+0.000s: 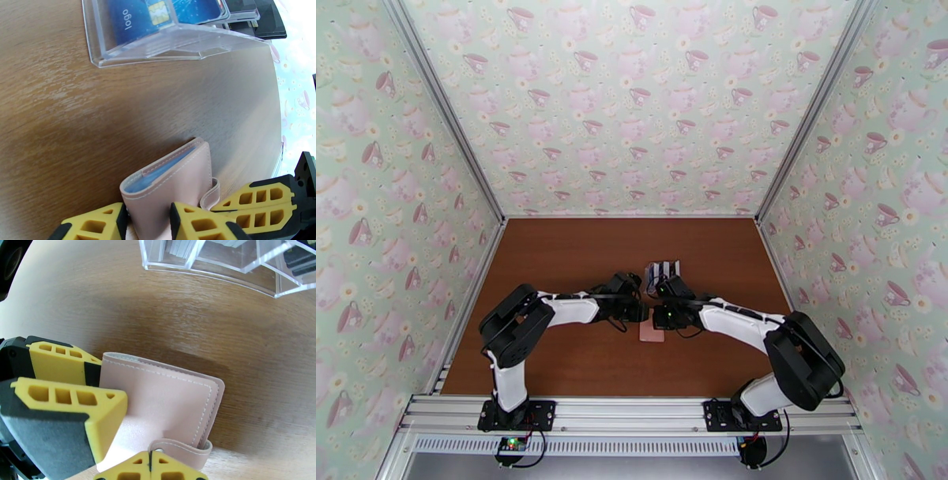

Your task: Put the credit cards into the card holder

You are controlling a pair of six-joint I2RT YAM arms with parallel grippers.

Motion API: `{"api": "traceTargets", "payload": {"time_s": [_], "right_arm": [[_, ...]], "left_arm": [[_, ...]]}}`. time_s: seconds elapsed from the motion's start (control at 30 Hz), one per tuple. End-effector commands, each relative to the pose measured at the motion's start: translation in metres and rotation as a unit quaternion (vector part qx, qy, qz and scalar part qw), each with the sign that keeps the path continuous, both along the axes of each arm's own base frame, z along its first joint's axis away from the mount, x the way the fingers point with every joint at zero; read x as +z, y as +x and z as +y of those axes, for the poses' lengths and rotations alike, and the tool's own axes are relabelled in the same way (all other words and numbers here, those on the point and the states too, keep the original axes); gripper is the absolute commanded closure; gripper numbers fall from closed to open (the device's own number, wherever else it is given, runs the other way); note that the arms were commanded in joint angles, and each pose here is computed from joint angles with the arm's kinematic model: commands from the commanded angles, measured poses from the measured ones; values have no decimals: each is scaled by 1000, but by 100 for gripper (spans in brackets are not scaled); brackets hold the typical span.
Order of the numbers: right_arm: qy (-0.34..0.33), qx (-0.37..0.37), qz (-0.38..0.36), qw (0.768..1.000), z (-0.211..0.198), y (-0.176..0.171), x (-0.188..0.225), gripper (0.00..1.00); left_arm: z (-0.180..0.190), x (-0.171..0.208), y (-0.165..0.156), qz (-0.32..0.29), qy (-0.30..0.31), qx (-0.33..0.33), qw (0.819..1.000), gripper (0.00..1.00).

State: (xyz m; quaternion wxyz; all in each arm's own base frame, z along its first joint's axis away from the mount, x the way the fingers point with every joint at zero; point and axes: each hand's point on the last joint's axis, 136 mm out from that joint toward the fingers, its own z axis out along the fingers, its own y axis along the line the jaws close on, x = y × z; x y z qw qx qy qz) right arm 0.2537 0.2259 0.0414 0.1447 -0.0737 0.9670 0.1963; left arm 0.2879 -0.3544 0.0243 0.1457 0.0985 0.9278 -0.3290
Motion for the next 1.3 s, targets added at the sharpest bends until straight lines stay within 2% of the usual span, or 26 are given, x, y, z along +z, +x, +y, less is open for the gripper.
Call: {"api": "traceTargets", "payload": {"time_s": [0.0, 1.27], "right_arm": [[5, 5, 4, 1000, 8, 3, 1, 100], [11, 40, 15, 999, 12, -21, 2, 100]], "left_arm": [[14, -32, -28, 54, 37, -9, 998, 64], [20, -39, -28, 59, 41, 0, 997, 64]]}}
